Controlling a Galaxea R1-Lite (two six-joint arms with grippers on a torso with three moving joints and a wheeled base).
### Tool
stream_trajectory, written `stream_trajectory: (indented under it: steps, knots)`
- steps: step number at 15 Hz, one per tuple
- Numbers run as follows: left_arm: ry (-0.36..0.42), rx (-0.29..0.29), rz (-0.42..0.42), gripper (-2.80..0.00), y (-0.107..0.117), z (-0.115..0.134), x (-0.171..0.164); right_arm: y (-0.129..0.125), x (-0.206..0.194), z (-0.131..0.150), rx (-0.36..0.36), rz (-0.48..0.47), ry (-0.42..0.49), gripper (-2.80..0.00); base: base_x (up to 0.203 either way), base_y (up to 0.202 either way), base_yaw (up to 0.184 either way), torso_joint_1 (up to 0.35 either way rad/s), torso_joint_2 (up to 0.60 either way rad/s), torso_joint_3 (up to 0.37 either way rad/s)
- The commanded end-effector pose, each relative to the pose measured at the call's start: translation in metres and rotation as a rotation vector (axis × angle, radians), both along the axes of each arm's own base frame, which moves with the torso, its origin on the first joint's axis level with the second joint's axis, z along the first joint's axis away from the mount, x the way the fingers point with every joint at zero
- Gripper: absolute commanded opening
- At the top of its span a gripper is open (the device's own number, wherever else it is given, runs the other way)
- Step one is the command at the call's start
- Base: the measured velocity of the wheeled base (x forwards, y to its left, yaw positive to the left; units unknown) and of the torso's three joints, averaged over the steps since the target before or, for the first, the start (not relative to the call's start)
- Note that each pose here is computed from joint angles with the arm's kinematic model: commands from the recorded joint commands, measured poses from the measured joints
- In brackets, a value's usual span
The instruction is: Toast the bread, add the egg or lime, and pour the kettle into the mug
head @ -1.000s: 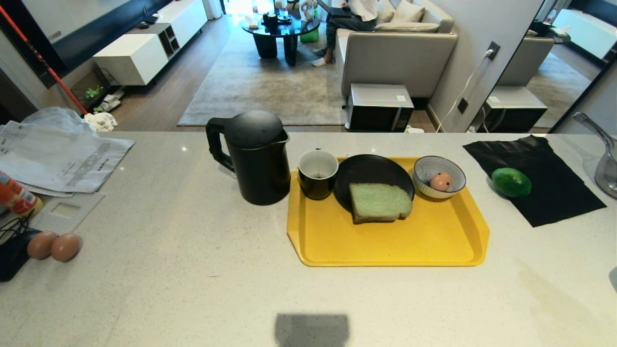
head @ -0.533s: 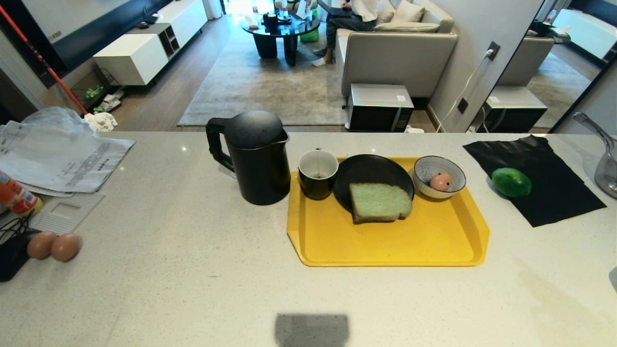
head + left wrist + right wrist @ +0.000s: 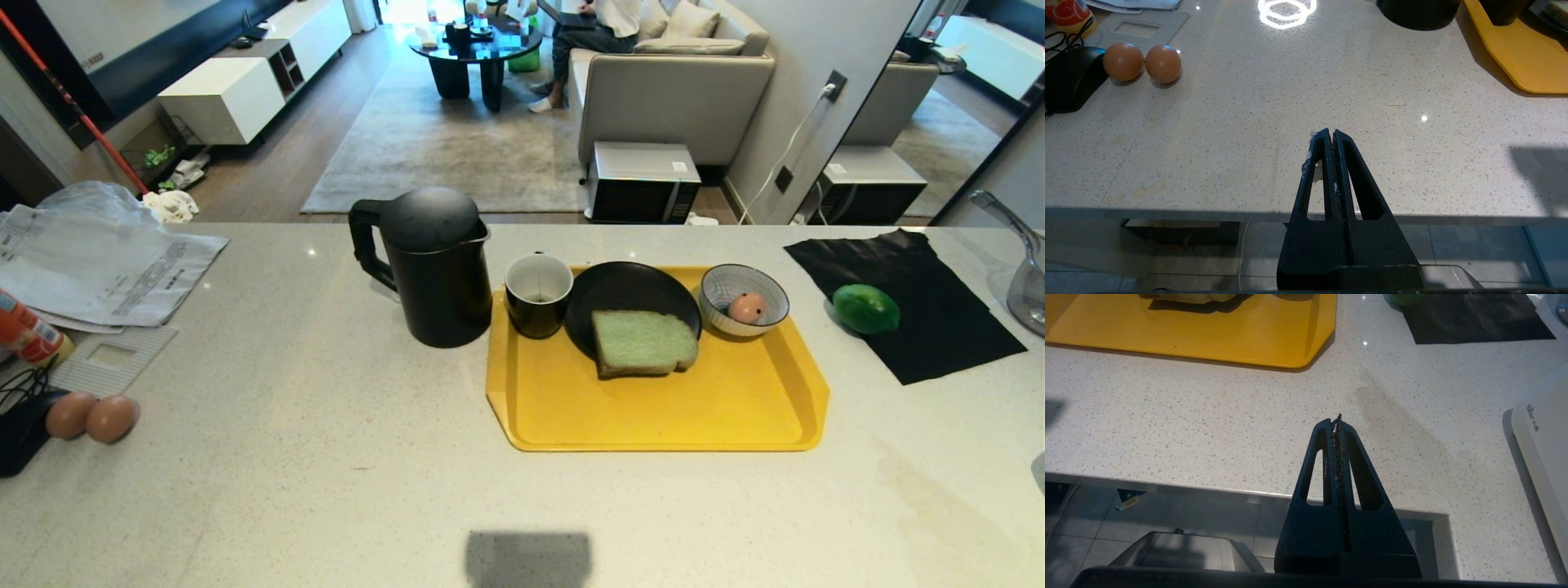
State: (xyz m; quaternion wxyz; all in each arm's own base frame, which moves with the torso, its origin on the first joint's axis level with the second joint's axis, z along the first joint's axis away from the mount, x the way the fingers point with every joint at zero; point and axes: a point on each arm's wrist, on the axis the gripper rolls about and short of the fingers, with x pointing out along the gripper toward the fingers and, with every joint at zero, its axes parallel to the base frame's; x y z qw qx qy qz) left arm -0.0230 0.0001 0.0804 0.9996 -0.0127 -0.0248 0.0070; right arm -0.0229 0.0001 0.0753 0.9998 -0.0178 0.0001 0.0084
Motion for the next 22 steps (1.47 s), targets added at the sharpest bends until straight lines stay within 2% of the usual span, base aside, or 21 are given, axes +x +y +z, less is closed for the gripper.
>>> stream_trajectory:
  steps: [1,15,22]
  knots:
    - [0.016,-0.001,0.001,-2.8,0.0,-0.0046,0.0013,0.0,0.0001,0.0,0.0,0.003,0.001,-2.8,0.0,0.0,0.0,0.0,0.0,0.0]
    - [0.016,-0.001,0.001,-2.8,0.0,-0.0046,0.0013,0.0,0.0001,0.0,0.0,0.0,0.001,-2.8,0.0,0.0,0.0,0.0,0.0,0.0]
    - [0.016,-0.001,0.001,-2.8,0.0,-0.0046,0.0013,-0.0001,0.0001,0.0,0.025,-0.005,0.001,-2.8,0.0,0.0,0.0,0.0,0.0,0.0]
